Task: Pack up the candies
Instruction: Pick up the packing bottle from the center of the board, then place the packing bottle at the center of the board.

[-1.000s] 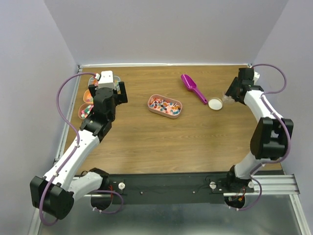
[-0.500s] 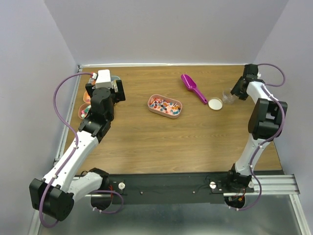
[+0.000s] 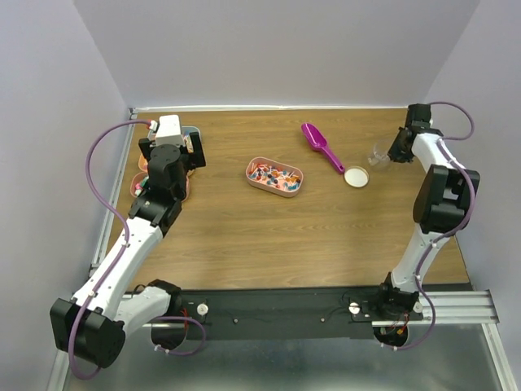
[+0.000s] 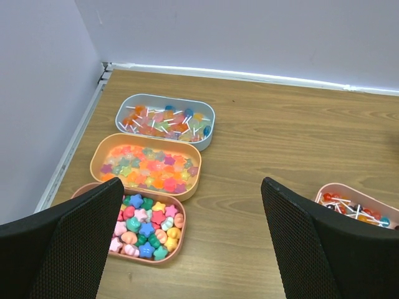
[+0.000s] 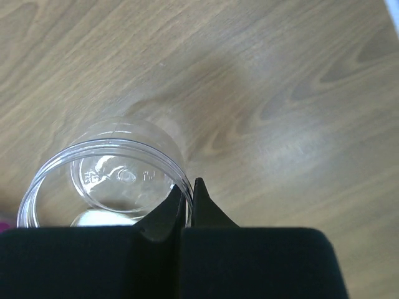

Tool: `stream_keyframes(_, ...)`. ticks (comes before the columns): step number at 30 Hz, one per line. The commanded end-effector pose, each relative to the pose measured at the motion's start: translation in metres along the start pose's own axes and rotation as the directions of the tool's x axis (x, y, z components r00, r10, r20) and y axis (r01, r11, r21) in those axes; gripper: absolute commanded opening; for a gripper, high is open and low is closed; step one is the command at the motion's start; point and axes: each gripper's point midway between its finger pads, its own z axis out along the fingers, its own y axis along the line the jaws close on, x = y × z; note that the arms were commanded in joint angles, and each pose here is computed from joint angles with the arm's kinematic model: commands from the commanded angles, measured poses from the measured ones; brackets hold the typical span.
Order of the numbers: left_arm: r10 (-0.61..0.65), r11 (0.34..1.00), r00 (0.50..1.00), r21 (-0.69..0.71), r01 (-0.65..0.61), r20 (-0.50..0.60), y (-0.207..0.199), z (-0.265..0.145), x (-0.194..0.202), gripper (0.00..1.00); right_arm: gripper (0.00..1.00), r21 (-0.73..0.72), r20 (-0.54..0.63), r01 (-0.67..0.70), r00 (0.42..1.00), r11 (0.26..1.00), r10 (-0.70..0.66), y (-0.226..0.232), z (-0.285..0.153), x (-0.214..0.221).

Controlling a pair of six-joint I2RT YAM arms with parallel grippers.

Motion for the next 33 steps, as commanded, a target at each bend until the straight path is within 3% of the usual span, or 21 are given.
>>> stream_keyframes(1, -0.023, 0.999, 0.999, 0.022, 0.023, 0.025, -0.001, 0.004, -0.01, 0.98, 0.01, -0.02, 0.093, 0.028, 0.995, 0.999, -0.026, 0.009, -0.077, -0.022)
stream_keyframes(6, -0.018, 1.0, 1.0, 0.014, 0.018, 0.018, 0.001, 0.007, -0.007, 0.98, 0.01, -0.056, 0.032, 0.213, 0.977, 0.975, -0.212, 0.049, -0.121, 0.04)
stream_keyframes(9, -0.01, 1.0, 1.0, 0.01, 0.01, 0.008, 0.001, 0.009, -0.003, 0.98, 0.01, -0.13, -0.031, 0.361, 0.929, 0.923, -0.368, 0.089, -0.148, 0.1)
stream_keyframes(16, 0.001, 1.0, 1.0, -0.013, -0.001, -0.001, 0.005, 0.012, 0.0, 0.98, 0.01, -0.275, -0.067, 0.615, 0.755, 0.739, -0.653, 0.174, -0.199, 0.239)
stream_keyframes(19, -0.002, 1.0, 1.0, -0.022, 0.002, 0.0, 0.007, 0.013, 0.0, 0.98, 0.01, -0.283, -0.08, 0.659, 0.708, 0.697, -0.702, 0.194, -0.2, 0.273)
stream_keyframes(25, 0.002, 1.0, 1.0, -0.024, -0.002, -0.007, 0.008, 0.014, 0.003, 0.98, 0.01, -0.248, -0.079, 0.703, 0.671, 0.667, -0.737, 0.214, -0.186, 0.294)
stream_keyframes(33, -0.009, 1.0, 1.0, -0.019, 0.009, -0.003, 0.009, 0.014, 0.0, 0.98, 0.02, -0.228, -0.031, 0.659, 0.731, 0.716, -0.682, 0.22, -0.175, 0.294)
